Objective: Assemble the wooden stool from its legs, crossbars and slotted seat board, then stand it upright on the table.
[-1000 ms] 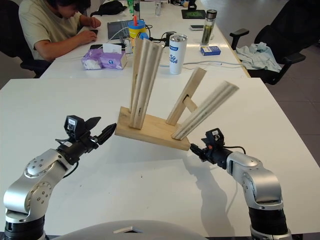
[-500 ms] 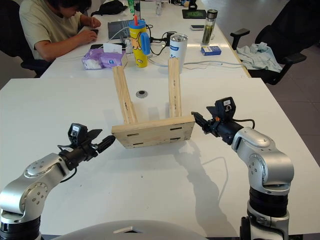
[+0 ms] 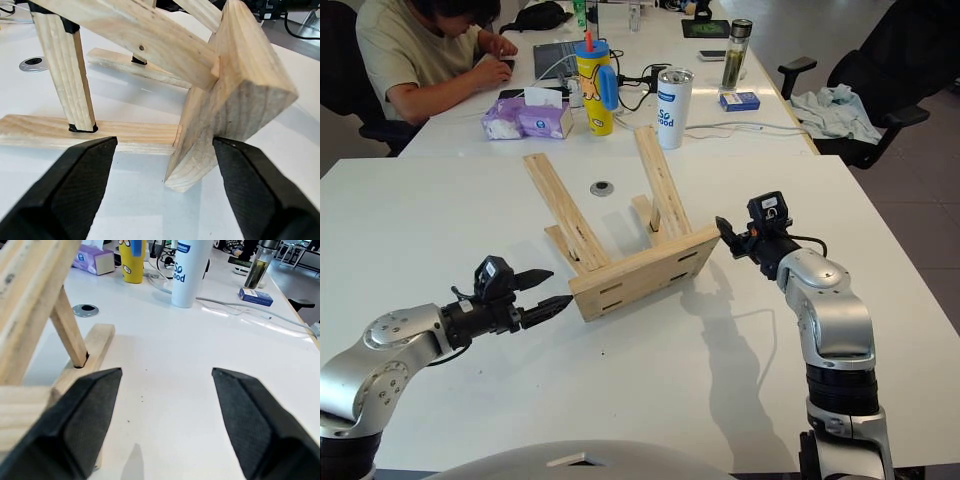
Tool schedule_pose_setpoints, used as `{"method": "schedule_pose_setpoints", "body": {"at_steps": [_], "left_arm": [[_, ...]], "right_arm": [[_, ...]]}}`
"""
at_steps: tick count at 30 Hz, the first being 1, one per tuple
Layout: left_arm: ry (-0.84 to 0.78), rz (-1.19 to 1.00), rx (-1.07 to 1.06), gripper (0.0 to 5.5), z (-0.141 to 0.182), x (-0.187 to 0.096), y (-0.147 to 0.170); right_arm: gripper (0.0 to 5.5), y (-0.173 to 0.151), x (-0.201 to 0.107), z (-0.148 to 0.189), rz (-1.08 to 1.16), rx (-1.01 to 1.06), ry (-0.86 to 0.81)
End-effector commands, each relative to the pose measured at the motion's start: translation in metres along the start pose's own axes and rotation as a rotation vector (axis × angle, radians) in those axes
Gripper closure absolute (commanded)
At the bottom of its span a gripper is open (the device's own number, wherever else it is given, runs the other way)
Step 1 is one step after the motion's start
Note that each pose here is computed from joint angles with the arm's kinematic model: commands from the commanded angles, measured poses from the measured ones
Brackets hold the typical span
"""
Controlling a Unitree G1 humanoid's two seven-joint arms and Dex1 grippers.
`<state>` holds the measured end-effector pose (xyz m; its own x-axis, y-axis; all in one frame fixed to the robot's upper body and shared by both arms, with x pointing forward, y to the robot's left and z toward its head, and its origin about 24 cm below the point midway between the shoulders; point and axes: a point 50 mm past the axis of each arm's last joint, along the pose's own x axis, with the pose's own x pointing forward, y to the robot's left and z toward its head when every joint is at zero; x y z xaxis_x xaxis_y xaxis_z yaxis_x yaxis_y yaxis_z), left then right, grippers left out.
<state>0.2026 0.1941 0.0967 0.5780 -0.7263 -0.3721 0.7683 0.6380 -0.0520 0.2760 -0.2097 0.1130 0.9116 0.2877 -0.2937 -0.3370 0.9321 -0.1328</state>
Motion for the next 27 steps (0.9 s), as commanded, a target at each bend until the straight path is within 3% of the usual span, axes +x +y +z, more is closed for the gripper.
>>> {"method": "schedule_pose_setpoints", "body": {"at_steps": [1, 9, 18, 27], "left_arm": [[0.032, -0.047, 0.021, 1.91, -0.008, -0.001, -0.005], [-0.015, -0.064, 0.028, 1.91, -0.005, 0.004, -0.008], [-0.066, -0.127, -0.011, 1.91, -0.003, 0.031, -0.019], [-0.087, -0.112, -0.072, 3.23, 0.004, 0.028, -0.003]], "right_arm": [[2.13, -0.002, 0.002, -0.012, -0.013, 0.009, 0.039], [2.13, -0.007, 0.004, -0.029, -0.039, 0.022, 0.067], [2.13, -0.016, 0.009, -0.033, -0.082, 0.049, 0.046], [2.12, -0.017, 0.011, -0.036, -0.109, 0.069, 0.037]]}}
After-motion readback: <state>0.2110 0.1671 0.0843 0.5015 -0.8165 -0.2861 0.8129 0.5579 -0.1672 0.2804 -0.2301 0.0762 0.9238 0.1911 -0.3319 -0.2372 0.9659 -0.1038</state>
